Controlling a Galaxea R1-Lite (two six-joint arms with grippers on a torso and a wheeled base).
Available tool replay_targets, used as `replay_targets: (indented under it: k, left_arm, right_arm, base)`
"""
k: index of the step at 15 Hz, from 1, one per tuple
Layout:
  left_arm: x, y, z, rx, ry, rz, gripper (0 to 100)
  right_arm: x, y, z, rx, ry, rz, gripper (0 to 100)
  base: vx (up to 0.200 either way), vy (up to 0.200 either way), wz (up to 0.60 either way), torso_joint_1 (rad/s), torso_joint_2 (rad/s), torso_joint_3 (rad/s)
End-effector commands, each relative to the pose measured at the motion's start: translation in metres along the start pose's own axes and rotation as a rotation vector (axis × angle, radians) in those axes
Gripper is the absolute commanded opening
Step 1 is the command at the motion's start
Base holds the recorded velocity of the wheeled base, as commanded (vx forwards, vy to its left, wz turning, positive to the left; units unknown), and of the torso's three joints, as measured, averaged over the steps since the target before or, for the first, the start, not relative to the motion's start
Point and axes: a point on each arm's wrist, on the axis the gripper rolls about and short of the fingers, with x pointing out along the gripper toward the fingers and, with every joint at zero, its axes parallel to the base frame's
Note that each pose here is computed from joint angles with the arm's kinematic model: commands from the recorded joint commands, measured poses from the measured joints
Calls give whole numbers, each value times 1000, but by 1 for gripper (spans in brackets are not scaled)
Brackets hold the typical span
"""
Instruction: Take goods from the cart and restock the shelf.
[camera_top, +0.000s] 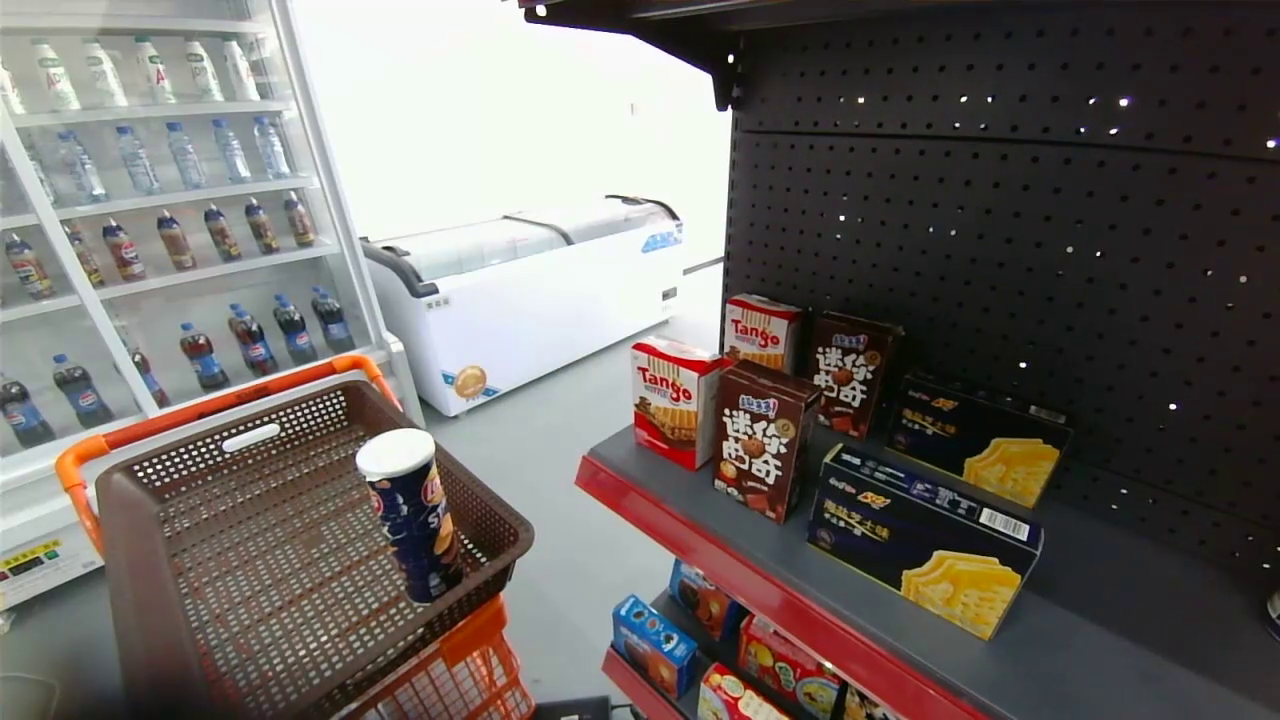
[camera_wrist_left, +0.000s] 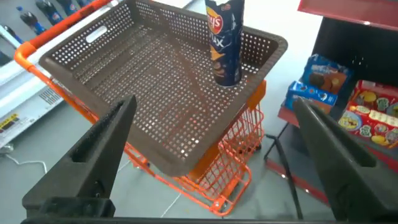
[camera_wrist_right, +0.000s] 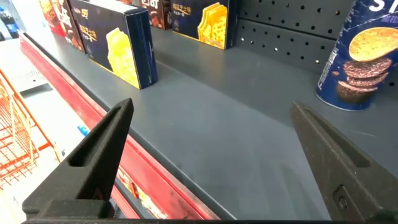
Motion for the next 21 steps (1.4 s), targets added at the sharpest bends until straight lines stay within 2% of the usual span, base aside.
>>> replay_targets:
  k: [1, 2, 3, 4, 6, 9, 12, 13, 15, 18, 20, 21]
  left_arm:
    - [64, 3, 22, 37, 191, -40, 100]
    - [68, 3, 22, 37, 207, -44, 100]
    - [86, 1, 22, 38, 269, -65, 100]
    - [97, 0, 21, 38, 293, -76, 100]
    - [130, -4, 23, 43, 314, -92, 100]
    - [174, -5, 28, 44, 259, -68, 100]
    - [203, -3, 39, 37, 242, -57, 100]
    - [213, -3, 36, 26, 248, -51, 100]
    - [229, -4, 30, 15, 204, -25, 100]
    - [244, -8, 21, -17, 203, -19, 100]
    - [252, -10, 15, -19, 174, -15, 100]
    - [259, -14, 13, -16, 142, -21, 100]
  right_arm:
    - [0, 0, 0, 0, 0, 0, 100]
    - [0, 0, 0, 0, 0, 0, 100]
    - [0, 0, 0, 0, 0, 0, 100]
    - [0, 0, 0, 0, 0, 0, 100]
    - [0, 0, 0, 0, 0, 0, 100]
    - [0, 0, 0, 1, 0, 0, 100]
    - [0, 0, 0, 0, 0, 0, 100]
    - [0, 0, 0, 0, 0, 0, 100]
    - [0, 0, 0, 0, 0, 0, 100]
    - [0, 0, 0, 0, 0, 0, 100]
    - [0, 0, 0, 0, 0, 0, 100]
    - [0, 0, 0, 0, 0, 0, 100]
  base:
    - [0, 0, 0, 0, 0, 0]
    - [0, 0, 0, 0, 0, 0]
    - [0, 0, 0, 0, 0, 0]
    - [0, 0, 0, 0, 0, 0]
    - [0, 0, 0, 0, 0, 0]
    - [0, 0, 0, 0, 0, 0]
    - [0, 0, 0, 0, 0, 0]
    - [0, 0, 0, 0, 0, 0]
    - [0, 0, 0, 0, 0, 0]
    - [0, 0, 0, 0, 0, 0]
    - [0, 0, 0, 0, 0, 0]
    - [0, 0, 0, 0, 0, 0]
